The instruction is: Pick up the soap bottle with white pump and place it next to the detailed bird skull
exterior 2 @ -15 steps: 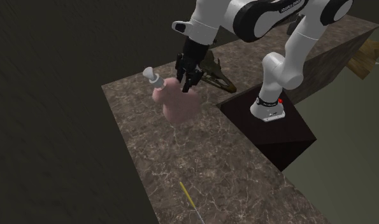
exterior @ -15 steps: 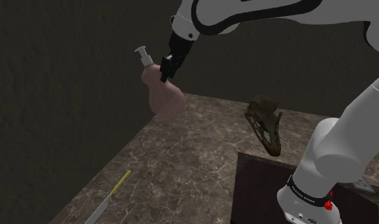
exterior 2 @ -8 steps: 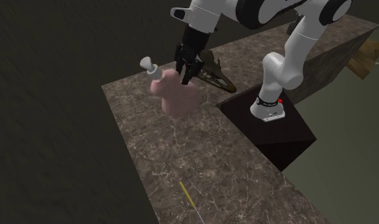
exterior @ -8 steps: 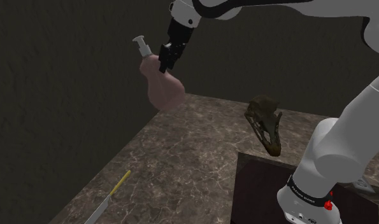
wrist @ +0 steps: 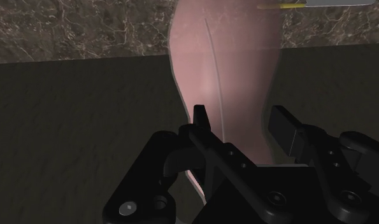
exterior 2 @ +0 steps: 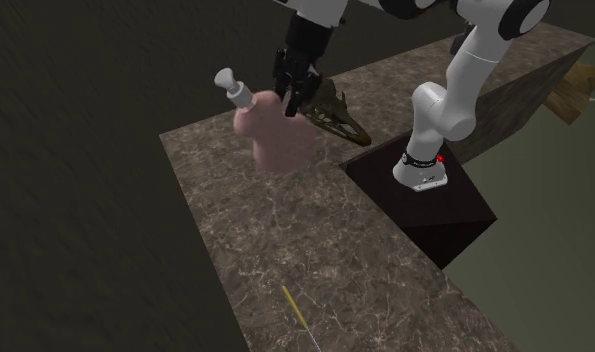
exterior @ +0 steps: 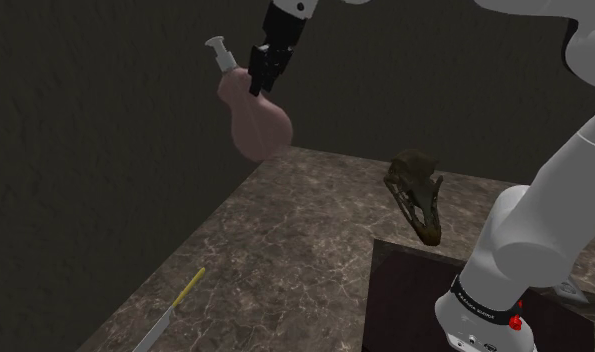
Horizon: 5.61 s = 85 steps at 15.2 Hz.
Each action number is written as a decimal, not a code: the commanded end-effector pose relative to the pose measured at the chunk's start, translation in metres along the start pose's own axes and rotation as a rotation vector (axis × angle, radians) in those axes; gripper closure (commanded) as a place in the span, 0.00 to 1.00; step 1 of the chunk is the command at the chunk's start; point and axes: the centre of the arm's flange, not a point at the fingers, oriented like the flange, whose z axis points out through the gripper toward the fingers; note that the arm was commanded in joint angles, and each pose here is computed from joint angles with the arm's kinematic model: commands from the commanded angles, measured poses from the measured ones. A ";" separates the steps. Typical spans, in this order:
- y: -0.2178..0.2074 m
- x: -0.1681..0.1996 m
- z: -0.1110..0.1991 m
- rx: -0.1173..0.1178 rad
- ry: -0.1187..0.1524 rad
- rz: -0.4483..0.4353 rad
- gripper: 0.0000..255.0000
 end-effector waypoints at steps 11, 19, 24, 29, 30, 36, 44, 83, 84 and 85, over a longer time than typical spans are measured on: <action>0.070 -0.061 -0.054 0.000 0.001 0.000 1.00; 0.141 -0.131 -0.089 0.000 0.001 0.000 1.00; 0.185 -0.175 -0.111 0.000 0.001 0.000 1.00; 0.229 -0.219 -0.133 0.000 0.001 0.000 1.00; 0.238 -0.228 -0.137 0.000 0.001 0.000 1.00; 0.291 -0.280 -0.164 0.000 0.001 0.000 1.00; 0.361 -0.350 -0.199 0.000 0.001 0.000 1.00; 0.562 -0.581 -0.220 0.000 0.001 0.000 1.00; 0.562 -0.583 -0.215 0.000 0.001 0.000 1.00; 0.563 -0.586 -0.210 0.000 0.001 0.000 1.00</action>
